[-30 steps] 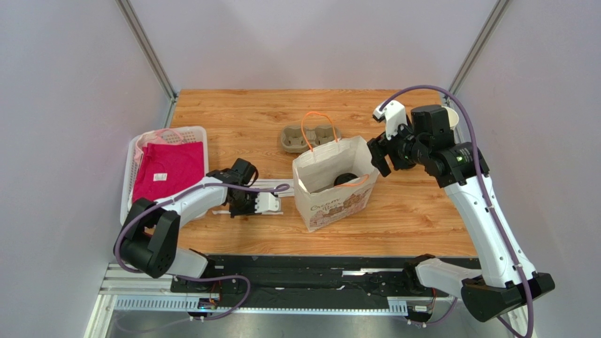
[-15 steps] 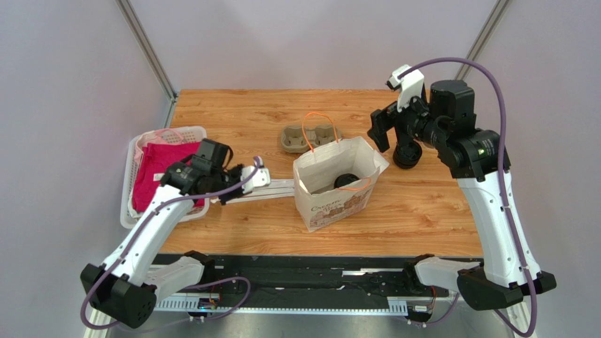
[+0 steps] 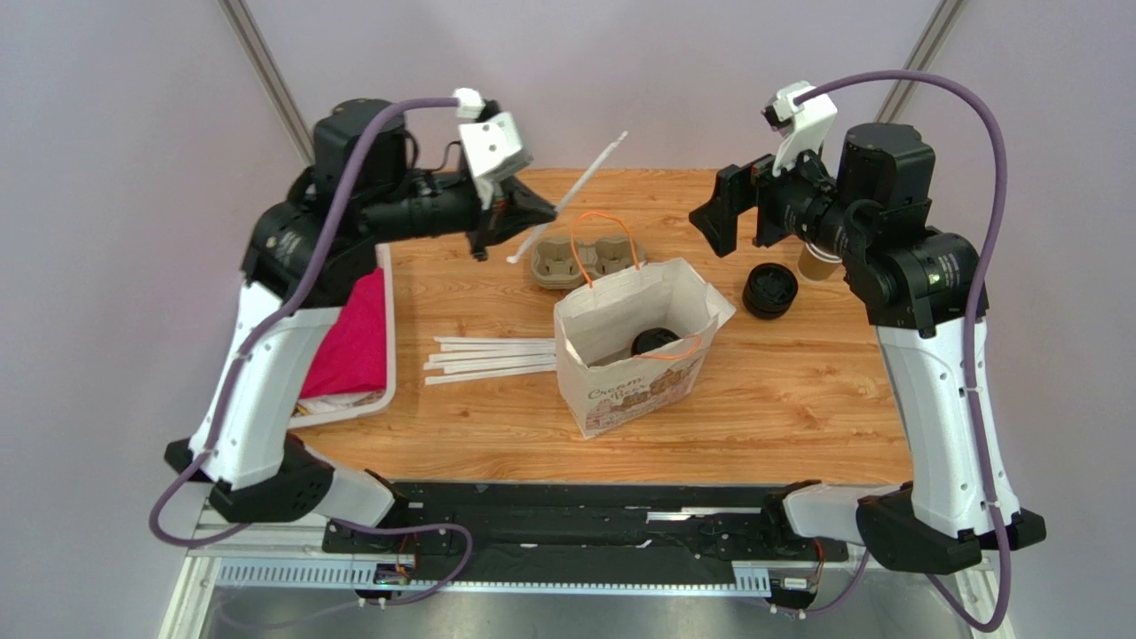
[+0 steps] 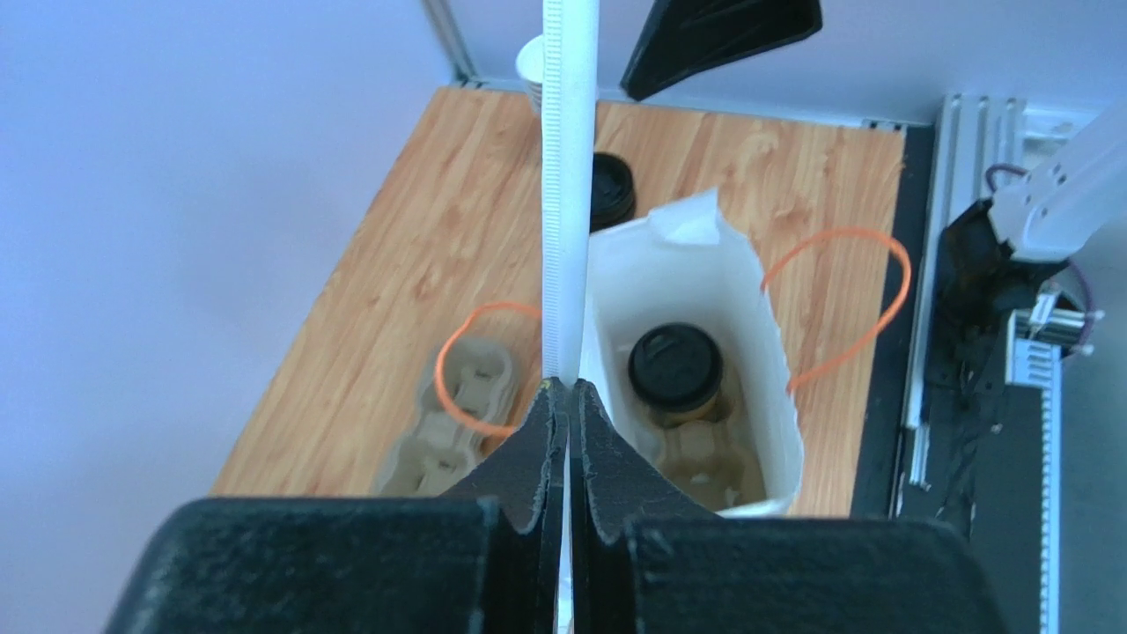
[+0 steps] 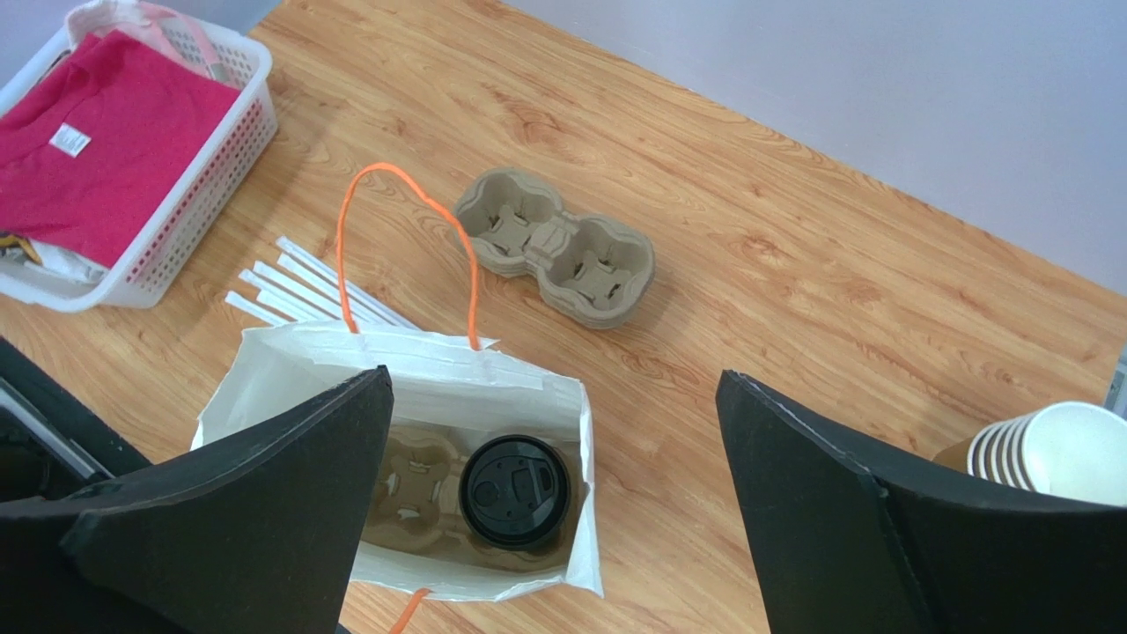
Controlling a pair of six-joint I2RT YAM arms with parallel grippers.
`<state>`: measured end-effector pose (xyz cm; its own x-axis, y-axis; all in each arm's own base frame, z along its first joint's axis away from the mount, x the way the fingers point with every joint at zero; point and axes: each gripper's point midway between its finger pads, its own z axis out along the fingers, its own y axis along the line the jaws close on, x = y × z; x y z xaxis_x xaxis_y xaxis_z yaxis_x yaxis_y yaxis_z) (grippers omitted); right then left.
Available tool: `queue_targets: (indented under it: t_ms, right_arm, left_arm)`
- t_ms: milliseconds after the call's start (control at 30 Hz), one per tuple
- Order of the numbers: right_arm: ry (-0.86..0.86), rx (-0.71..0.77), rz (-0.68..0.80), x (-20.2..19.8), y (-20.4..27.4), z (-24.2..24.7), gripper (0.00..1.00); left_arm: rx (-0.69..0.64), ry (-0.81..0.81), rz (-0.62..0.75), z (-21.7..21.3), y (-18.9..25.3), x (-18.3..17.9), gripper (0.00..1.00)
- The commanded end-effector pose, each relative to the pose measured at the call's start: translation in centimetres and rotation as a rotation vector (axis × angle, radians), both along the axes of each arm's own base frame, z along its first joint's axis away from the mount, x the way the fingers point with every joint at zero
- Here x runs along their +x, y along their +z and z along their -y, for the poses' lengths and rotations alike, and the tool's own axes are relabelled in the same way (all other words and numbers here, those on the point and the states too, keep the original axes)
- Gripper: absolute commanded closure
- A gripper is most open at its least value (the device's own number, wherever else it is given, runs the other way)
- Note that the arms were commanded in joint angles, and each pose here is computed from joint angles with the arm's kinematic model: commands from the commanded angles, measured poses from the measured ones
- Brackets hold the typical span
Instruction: Pack the takeout coffee
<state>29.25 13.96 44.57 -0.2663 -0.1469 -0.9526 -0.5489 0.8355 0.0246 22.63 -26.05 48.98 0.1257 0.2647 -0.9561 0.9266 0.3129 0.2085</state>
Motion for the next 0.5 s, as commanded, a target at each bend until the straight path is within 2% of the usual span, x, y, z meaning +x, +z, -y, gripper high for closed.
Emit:
queue_targets:
  t_ms: [0,67,267,467]
  right_arm:
    - [-0.068,0.081,0.004,0.5,1.2,1.0,0.0]
    - [-0.125,0.102,-0.042,1.1,-0.2,2.0,0.0]
    - [-0.182,0.135,-0.117,0.8,-2.6,3.9,0.0]
    - [-0.191,0.116,-0.144,0.4,-4.1,4.4,0.0]
  left_arm:
    - [-0.083,-0.012,-0.099,5.2,-0.7,2.0,1.0]
    - [-0.11,-0.024,-0.053,7.0,-0.5,2.2,1.0]
    - [-0.068,-0.055,-0.127,10.9,-7.1,2.4,1.0]
    - [-0.033,-0.013,-0.148,11.0,-12.3,2.6,1.0]
